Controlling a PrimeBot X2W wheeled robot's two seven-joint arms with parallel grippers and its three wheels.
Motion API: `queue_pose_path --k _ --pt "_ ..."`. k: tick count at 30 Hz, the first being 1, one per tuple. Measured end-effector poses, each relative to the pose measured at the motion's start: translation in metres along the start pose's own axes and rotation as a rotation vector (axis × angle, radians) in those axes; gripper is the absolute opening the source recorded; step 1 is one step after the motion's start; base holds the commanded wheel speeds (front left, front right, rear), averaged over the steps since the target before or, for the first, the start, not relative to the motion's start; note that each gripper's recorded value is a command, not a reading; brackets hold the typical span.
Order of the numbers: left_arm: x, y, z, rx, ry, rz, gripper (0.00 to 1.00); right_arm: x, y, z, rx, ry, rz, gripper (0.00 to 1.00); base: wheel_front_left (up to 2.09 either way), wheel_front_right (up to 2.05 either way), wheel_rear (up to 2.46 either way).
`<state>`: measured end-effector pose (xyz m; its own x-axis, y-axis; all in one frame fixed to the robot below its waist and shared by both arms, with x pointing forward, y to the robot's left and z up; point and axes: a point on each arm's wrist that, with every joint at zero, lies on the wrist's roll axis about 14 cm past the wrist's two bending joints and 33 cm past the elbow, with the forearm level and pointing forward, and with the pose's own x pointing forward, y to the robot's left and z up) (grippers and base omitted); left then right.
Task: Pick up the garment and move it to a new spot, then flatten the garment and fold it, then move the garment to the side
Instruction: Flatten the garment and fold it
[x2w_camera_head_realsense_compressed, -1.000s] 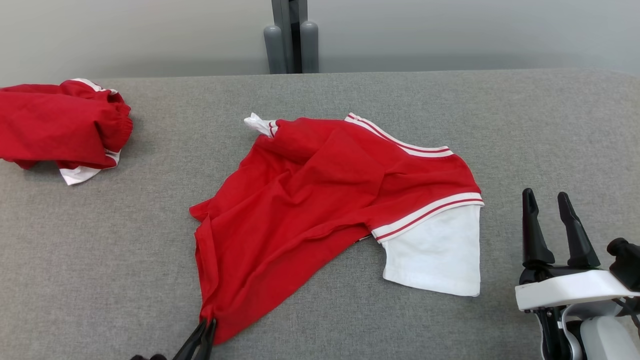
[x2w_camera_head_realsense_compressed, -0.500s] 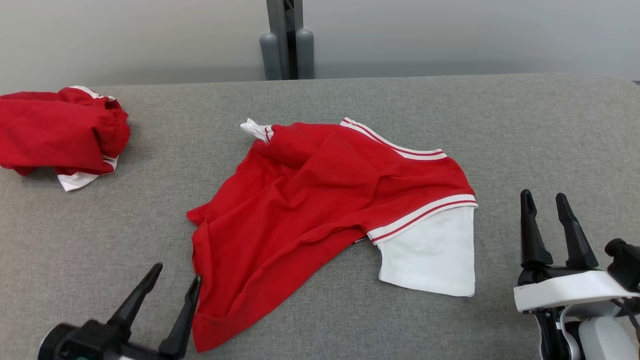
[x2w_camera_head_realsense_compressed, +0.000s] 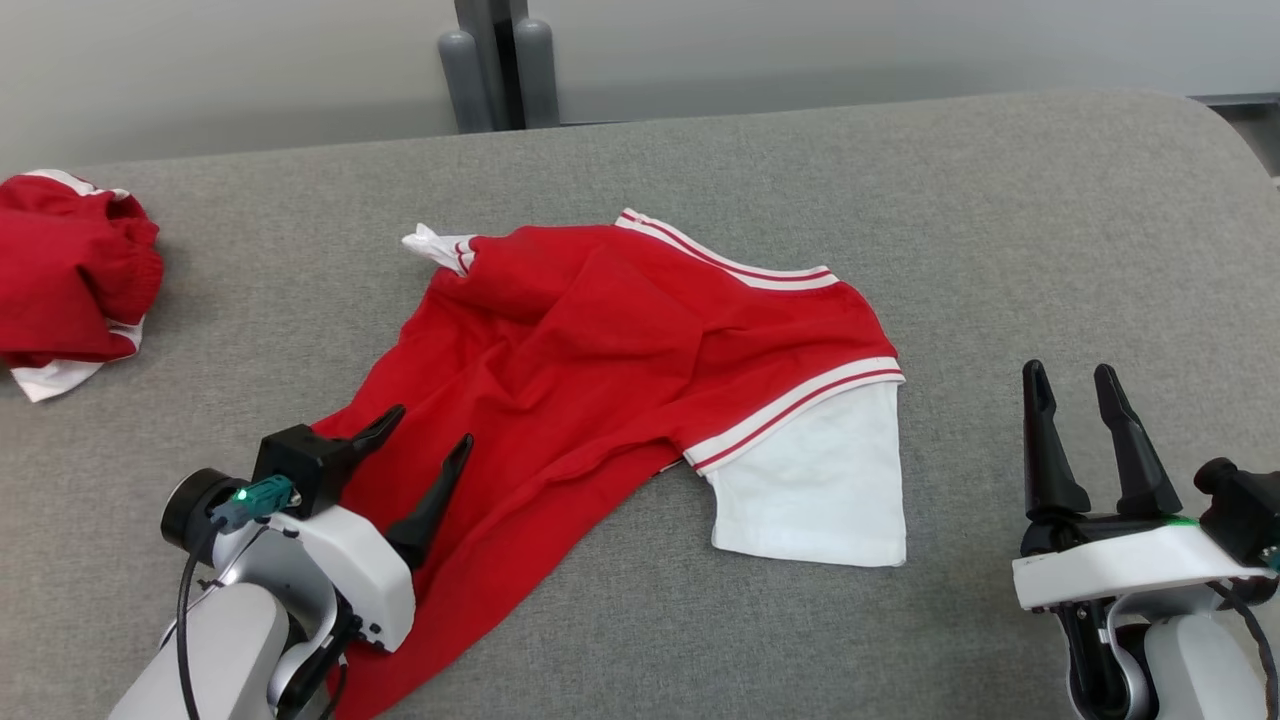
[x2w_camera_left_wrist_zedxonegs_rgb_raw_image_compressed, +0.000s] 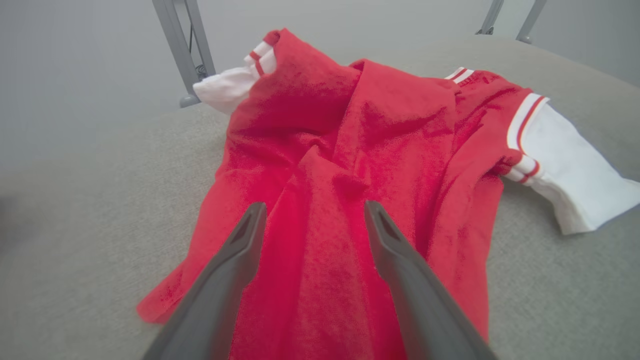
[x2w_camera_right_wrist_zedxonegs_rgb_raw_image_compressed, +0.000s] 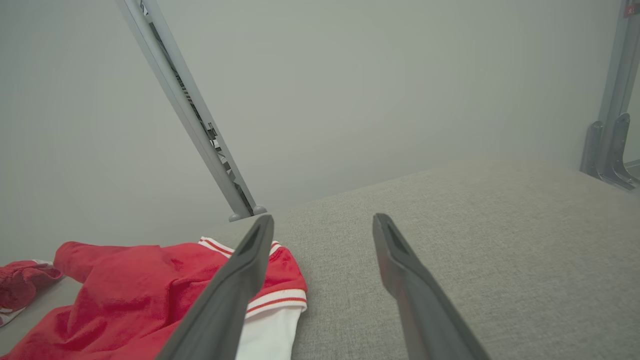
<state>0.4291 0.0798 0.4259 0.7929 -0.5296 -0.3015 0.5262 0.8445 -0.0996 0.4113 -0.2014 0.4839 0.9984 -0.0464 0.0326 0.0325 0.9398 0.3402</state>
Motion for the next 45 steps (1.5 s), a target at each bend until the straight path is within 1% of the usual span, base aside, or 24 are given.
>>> queue_pose_path --k 6,7,8,9,11,13,19,25,28,32,38,40,42,43,44,45 --pt "0.031 -0.004 -0.029 -0.028 0.134 -0.052 1.0 0.003 -0.013 -0.003 -0.014 0.005 -0.034 1.0 0.0 0.0 0.0" --pt "0.035 -0.002 -0.032 -0.022 0.15 -0.052 0.71 0.004 -0.015 -0.003 -0.016 0.006 -0.039 1.0 0.0 0.0 0.0" --pt "0.039 0.0 -0.037 -0.012 0.173 -0.053 0.27 0.005 -0.017 -0.004 -0.02 0.009 -0.045 1.0 0.0 0.0 0.0" --pt "0.042 0.003 -0.042 0.002 0.192 -0.055 0.0 0.006 -0.018 -0.006 -0.022 0.012 -0.047 1.0 0.0 0.0 0.0" --pt "0.049 0.008 -0.044 0.039 0.205 -0.058 0.0 0.007 -0.021 -0.008 -0.026 0.017 -0.055 1.0 0.0 0.0 0.0" --pt "0.059 0.017 -0.037 0.08 0.18 -0.052 0.0 0.008 -0.024 -0.009 -0.028 0.02 -0.062 1.0 0.0 0.0 0.0" --pt "0.084 0.036 -0.004 0.248 0.09 -0.021 0.0 0.01 -0.028 -0.012 -0.031 0.025 -0.071 1.0 0.0 0.0 0.0" --pt "0.105 0.045 0.037 0.43 -0.011 0.003 0.0 0.014 -0.028 -0.011 -0.028 0.02 -0.072 1.0 0.0 0.0 0.0" --pt "0.113 0.048 0.053 0.475 -0.052 0.02 0.0 0.014 -0.03 -0.011 -0.028 0.019 -0.077 1.0 0.0 0.0 0.0" --pt "0.119 0.047 0.062 0.539 -0.089 0.036 0.0 0.015 -0.033 -0.008 -0.026 0.011 -0.086 1.0 0.0 0.0 0.0" --pt "0.119 0.047 0.063 0.544 -0.112 0.055 0.0 0.016 -0.035 -0.008 -0.026 0.009 -0.092 1.0 0.0 0.0 0.0" --pt "0.117 0.051 0.059 0.525 -0.099 0.066 0.0 0.016 -0.035 -0.009 -0.024 0.01 -0.09 1.0 0.0 0.0 0.0" --pt "0.114 0.052 0.053 0.487 -0.085 0.075 0.46 0.016 -0.033 -0.009 -0.022 0.011 -0.085 1.0 0.0 0.0 0.0" --pt "0.114 0.052 0.053 0.487 -0.085 0.075 0.93 0.016 -0.033 -0.009 -0.022 0.011 -0.085 1.0 0.0 0.0 0.0" --pt "0.114 0.052 0.052 0.476 -0.082 0.073 1.0 0.017 -0.032 -0.009 -0.022 0.012 -0.084 1.0 0.0 0.0 0.0" --pt "0.113 0.05 0.053 0.456 -0.085 0.073 1.0 0.017 -0.032 -0.009 -0.02 0.012 -0.082 1.0 0.0 0.0 0.0"
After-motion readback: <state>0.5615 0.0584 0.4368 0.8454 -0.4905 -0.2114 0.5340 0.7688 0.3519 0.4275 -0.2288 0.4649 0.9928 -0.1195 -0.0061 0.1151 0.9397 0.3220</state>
